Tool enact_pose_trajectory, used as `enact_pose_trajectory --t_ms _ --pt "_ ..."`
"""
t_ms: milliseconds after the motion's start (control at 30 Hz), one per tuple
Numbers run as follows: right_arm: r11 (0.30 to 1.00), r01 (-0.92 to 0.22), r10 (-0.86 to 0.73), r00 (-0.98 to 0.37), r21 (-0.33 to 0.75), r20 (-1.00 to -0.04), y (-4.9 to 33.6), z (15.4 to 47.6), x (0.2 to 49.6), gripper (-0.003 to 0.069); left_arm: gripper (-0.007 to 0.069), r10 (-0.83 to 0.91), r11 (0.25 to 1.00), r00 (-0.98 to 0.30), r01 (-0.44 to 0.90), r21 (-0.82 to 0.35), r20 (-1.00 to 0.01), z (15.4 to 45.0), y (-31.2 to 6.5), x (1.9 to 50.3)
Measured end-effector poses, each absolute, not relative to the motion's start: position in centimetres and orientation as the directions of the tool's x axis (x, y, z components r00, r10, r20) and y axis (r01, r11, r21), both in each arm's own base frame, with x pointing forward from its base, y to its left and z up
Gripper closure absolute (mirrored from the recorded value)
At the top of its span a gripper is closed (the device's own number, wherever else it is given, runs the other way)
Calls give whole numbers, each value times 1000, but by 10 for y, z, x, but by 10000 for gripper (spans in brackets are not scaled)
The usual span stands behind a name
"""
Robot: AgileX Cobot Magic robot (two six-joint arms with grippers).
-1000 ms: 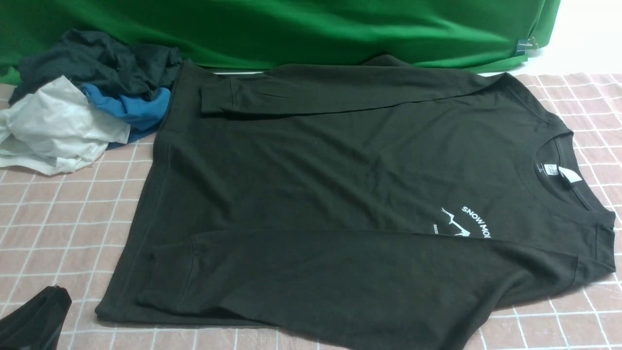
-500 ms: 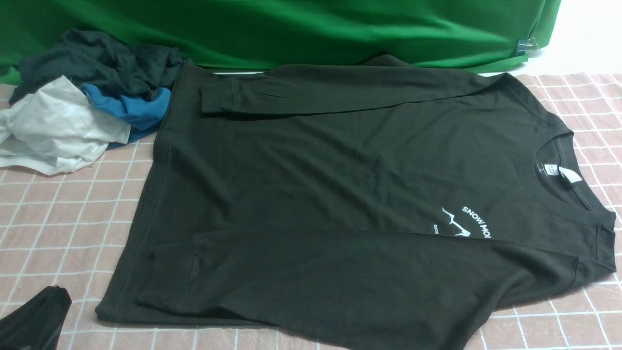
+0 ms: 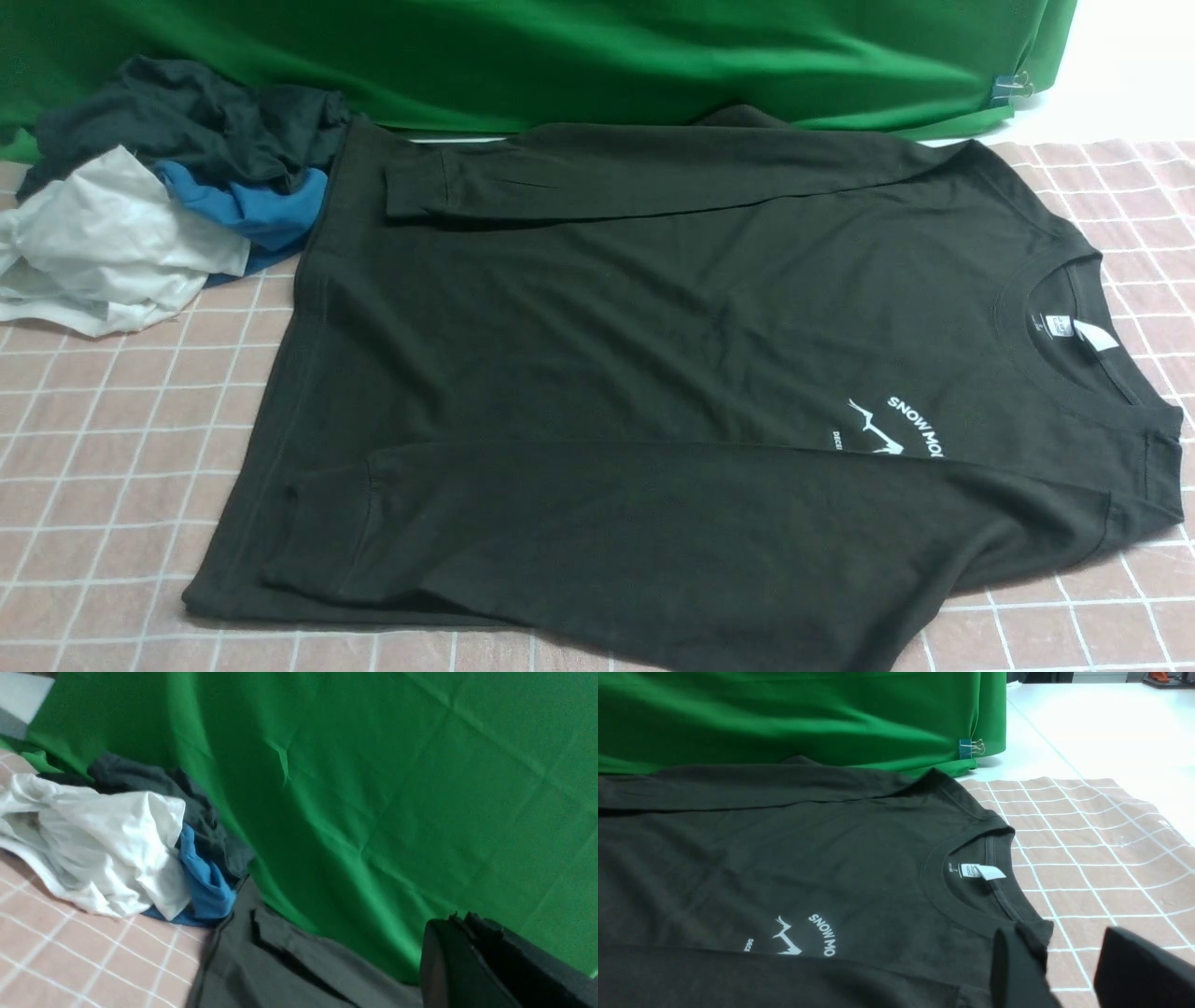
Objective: Fold a long-sleeved shirt over a pink coffee tablecloth.
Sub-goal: 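Grasp the left edge of the dark T-shirt lying flat on the table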
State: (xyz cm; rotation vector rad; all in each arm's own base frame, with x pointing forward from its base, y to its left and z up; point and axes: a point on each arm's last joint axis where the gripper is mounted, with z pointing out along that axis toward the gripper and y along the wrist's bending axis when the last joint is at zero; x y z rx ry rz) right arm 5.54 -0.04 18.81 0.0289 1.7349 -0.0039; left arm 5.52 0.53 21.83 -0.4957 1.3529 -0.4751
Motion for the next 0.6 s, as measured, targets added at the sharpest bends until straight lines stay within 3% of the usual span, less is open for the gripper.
enact_pose_trajectory --t_ms 167,333,400,600 --pt "1000 22 17 -163 14 -986 0 188 55 417 606 -594 801 43 125 -585 -804 250 -8 49" --pt "1000 22 17 -164 14 -986 0 188 55 417 606 -423 884 -78 186 -430 -903 286 -19 52" --pt "1000 22 17 -164 14 -986 0 188 55 417 606 -274 917 -212 238 -321 -938 300 -27 63" --pt "1000 8 15 -164 14 -986 0 188 55 417 606 -105 927 -407 291 -238 -907 308 -33 97"
